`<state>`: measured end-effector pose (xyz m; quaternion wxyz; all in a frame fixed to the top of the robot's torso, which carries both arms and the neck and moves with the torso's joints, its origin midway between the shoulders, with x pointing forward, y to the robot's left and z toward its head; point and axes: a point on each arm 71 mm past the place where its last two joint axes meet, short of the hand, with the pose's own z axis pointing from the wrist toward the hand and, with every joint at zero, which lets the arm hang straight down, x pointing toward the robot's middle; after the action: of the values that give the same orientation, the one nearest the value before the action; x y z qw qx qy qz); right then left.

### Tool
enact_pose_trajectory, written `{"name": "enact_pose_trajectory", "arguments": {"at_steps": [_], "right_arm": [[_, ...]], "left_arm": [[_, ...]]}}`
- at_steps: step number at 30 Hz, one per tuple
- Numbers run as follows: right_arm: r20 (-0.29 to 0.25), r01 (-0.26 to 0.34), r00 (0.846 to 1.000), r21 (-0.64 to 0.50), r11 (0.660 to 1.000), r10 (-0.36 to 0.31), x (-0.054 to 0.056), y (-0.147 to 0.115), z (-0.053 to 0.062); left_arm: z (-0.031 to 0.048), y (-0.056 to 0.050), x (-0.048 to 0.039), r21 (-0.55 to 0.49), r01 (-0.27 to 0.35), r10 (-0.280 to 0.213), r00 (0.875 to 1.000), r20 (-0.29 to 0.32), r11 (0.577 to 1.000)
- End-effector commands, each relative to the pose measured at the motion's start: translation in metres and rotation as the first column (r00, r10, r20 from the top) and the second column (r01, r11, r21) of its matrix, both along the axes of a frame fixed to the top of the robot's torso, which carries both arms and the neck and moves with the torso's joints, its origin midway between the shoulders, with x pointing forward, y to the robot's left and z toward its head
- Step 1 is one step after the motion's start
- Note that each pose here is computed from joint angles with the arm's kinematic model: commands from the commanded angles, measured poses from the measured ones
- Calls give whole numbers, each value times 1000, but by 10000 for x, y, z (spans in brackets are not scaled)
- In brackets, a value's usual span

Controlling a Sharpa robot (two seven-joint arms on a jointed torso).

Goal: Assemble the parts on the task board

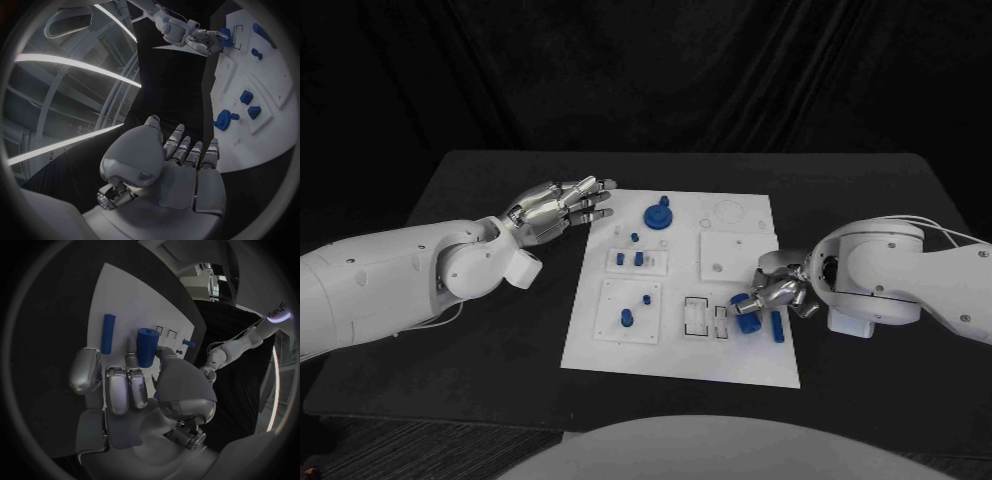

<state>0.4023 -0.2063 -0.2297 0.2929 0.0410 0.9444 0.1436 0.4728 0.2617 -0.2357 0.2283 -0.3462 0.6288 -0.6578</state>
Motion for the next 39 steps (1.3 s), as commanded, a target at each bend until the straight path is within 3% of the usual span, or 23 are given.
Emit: {"name": "enact_pose_trajectory", "arguments": {"at_steps": [1,7,13,20,29,39], "right_arm": [[-55,136,990,127,983,-129,-16,17,71],[-123,217,973,225,950,-193,-48,38,245],[-178,247,962,263,933,-205,-70,124,274],[-206,215,964,237,947,-168,-110,211,127],[-137,162,981,180,970,-138,-88,250,-70],[-128,161,982,173,972,-140,-94,291,-185]], "left_arm": [[2,-12,-15,-17,15,-15,1000,3,1000],[10,-46,-47,-80,6,-10,999,-47,997],[9,-45,-35,-111,-12,4,998,-69,994],[14,-31,-33,-122,-24,15,997,-69,992],[15,-46,-42,-128,-18,8,997,-73,992],[14,-32,-44,-128,-20,11,997,-73,992]]}}
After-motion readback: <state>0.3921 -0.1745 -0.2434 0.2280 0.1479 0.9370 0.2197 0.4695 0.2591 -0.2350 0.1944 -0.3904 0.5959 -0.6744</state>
